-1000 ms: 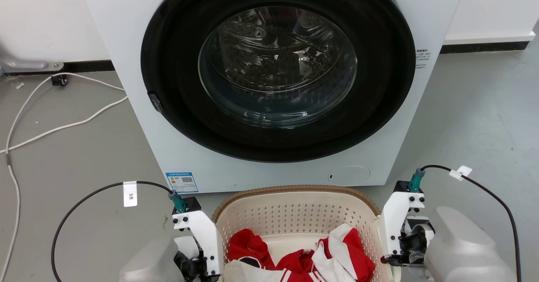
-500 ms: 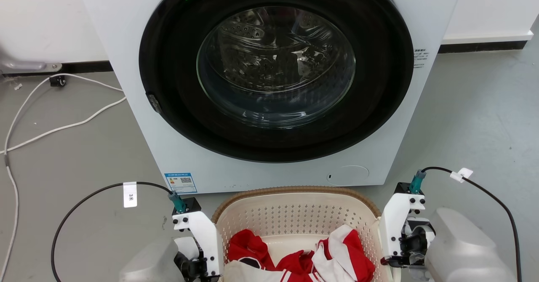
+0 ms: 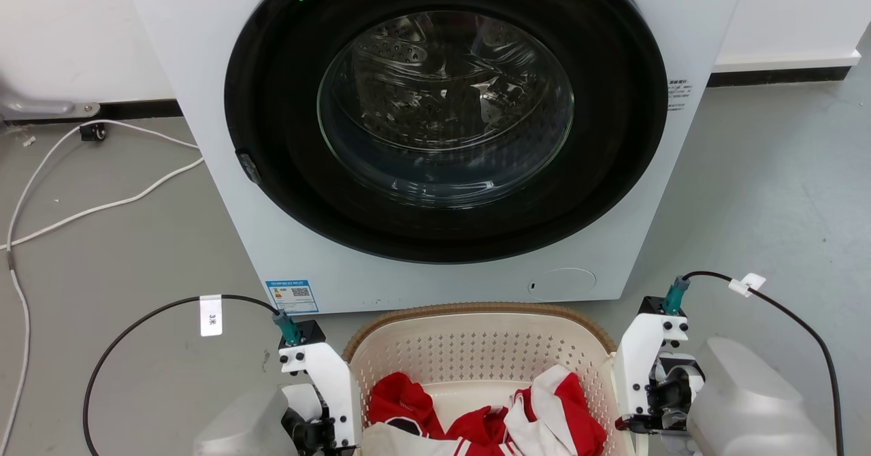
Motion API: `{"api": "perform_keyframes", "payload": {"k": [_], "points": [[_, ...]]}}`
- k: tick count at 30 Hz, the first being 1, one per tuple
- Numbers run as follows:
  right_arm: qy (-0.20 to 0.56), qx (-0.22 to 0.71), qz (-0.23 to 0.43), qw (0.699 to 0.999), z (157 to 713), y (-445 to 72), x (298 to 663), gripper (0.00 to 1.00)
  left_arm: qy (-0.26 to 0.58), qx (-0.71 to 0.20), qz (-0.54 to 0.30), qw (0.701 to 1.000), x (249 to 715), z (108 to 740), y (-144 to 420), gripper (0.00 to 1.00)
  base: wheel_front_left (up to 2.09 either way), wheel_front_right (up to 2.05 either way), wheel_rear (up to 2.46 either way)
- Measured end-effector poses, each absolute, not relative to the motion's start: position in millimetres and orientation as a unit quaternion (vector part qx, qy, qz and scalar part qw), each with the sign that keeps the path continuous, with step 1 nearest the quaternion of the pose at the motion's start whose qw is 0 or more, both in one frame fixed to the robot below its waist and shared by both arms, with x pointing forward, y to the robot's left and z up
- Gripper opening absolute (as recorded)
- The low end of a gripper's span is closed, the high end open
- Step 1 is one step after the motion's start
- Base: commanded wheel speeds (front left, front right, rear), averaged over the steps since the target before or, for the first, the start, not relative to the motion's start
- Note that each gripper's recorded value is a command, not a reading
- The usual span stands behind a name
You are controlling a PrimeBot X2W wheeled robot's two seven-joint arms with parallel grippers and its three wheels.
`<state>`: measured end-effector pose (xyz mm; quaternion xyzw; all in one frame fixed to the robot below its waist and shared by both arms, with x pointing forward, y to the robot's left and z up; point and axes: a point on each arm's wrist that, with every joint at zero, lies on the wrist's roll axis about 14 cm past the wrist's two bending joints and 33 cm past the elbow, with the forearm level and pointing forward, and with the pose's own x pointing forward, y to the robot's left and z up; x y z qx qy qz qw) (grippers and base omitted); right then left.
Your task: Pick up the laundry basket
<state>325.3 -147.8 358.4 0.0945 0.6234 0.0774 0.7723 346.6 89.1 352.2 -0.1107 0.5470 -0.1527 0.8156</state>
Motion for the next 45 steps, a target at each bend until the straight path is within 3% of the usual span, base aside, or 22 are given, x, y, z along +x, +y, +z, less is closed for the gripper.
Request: {"api": "perform_keyframes", "payload": {"k": [45], "points": [[0.629,0.105,0.075,0.767,355.4,-147.3,322.2,0.0,0.549,-0.12,-0.15,0.814,344.5,350.1,89.2,0.0,0.0,0.0,0.0]]}}
